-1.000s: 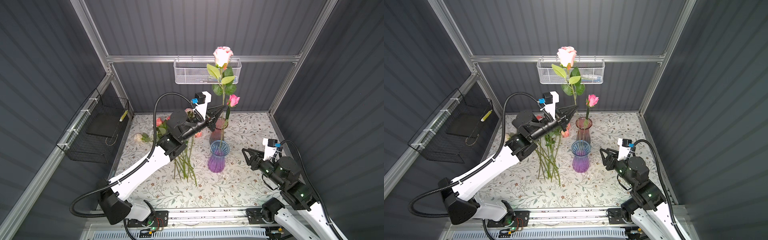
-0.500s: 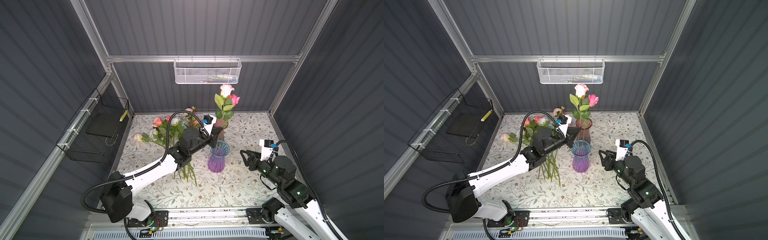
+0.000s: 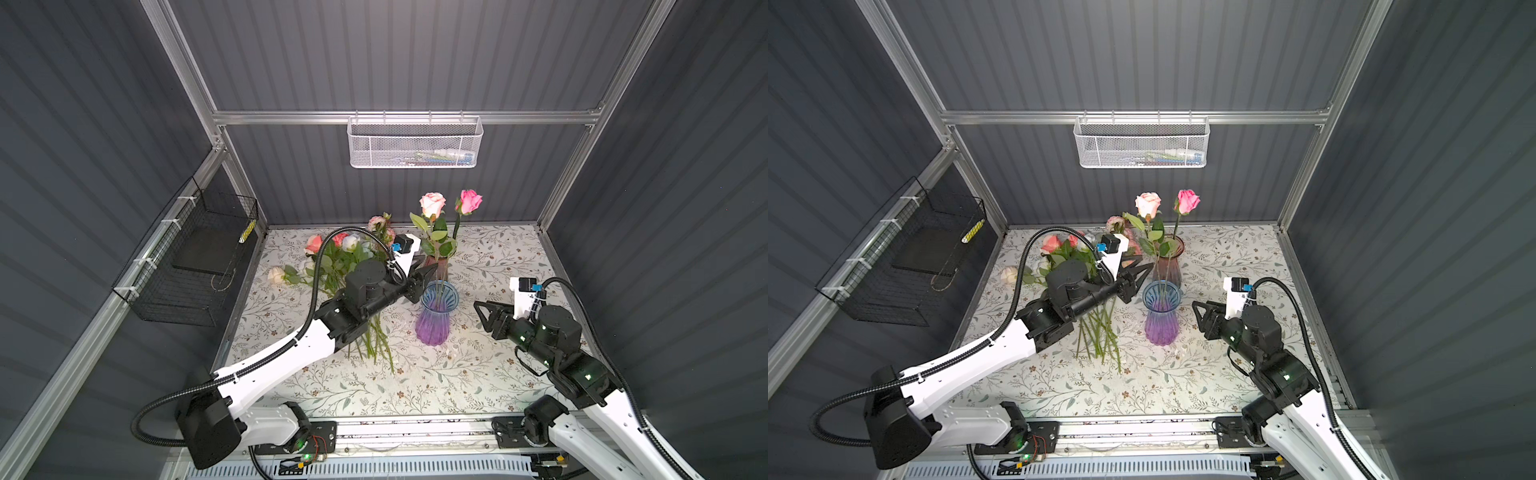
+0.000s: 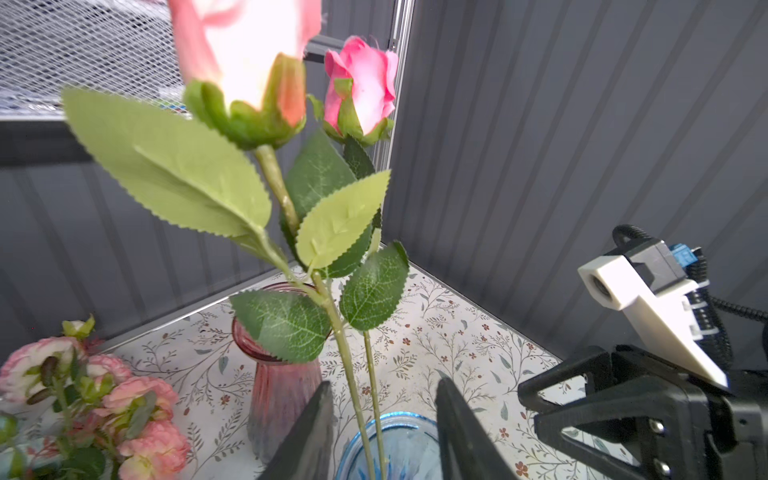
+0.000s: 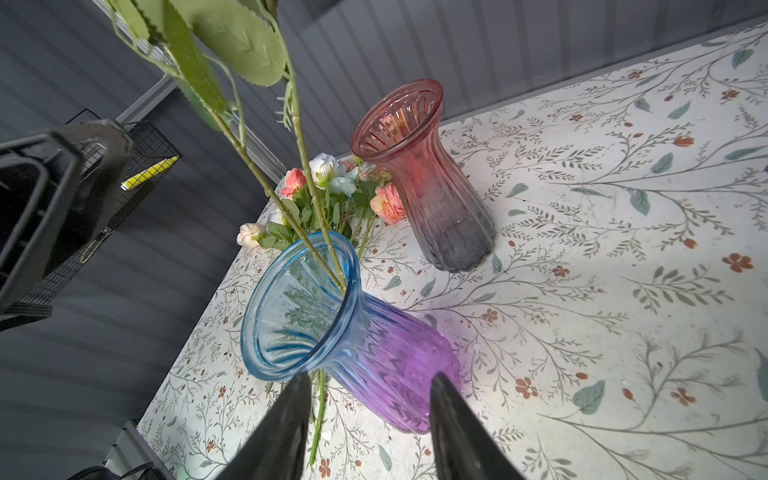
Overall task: Arrange the flowers into the vase
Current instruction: 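Lower the rose stem into the vase and open the left gripper, then move the left gripper back to the rose bunch and grasp a stem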
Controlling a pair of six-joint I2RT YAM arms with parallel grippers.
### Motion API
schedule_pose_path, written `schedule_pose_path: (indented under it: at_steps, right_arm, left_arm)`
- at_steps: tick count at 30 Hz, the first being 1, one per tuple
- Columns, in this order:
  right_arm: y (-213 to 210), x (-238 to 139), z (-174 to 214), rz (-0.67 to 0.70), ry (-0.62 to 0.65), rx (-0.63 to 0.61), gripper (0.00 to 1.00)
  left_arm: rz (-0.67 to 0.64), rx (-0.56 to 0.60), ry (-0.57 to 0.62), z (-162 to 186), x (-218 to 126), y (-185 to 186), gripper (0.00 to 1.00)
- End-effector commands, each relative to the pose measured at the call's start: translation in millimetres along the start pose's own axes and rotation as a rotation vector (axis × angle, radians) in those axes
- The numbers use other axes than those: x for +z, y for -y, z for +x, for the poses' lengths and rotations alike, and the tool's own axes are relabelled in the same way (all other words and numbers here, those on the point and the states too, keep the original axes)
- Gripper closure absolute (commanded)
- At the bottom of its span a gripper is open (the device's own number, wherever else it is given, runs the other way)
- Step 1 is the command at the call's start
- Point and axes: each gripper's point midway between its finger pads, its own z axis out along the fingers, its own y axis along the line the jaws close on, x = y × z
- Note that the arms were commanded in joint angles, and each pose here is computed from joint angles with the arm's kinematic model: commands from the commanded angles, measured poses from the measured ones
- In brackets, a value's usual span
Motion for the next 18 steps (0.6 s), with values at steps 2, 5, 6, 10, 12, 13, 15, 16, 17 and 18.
schedule_pose_path:
  at_steps: [2,5,6,10,12,13,15,16,17,18]
  right_arm:
    - [-12,-6,-16,-0.031,0.031,-0.016,0.51]
    - [-11,-7,-17,-0.021,0.030,-0.016,0.51]
    - [-9,-7,-17,-0.009,0.026,-0.013,0.51]
    - [-3,-4,-11,0.025,-0.015,-0.015,0.52]
    - [-3,-2,-6,0.024,-0.036,-0.017,0.52]
    - [-3,-2,-6,0.024,-0.042,-0.017,0.53]
    - [-2,0,-4,0.031,-0.054,-0.022,0.55]
    - [-1,0,-4,0.034,-0.056,-0.024,0.56]
    - [0,1,-3,0.042,-0.060,-0.028,0.57]
    - [0,1,-3,0.045,-0.062,-0.027,0.57]
  left_arm:
    - [-0.080,0.043,-0.036,7,-24,-12,0.52]
    - [-0.240,0.037,-0.056,13,-43,-40,0.47]
    - [-0.336,0.018,-0.067,18,-51,-56,0.43]
    - [-0.580,-0.145,-0.195,59,-78,-121,0.44]
    - [-0.637,-0.287,-0.246,86,-89,-152,0.46]
    - [-0.668,-0.355,-0.276,101,-94,-168,0.47]
    - [-0.714,-0.457,-0.353,129,-98,-189,0.51]
    - [-0.711,-0.491,-0.385,138,-96,-195,0.52]
    - [-0.703,-0.538,-0.430,153,-91,-201,0.55]
    - [-0.691,-0.571,-0.458,163,-86,-205,0.58]
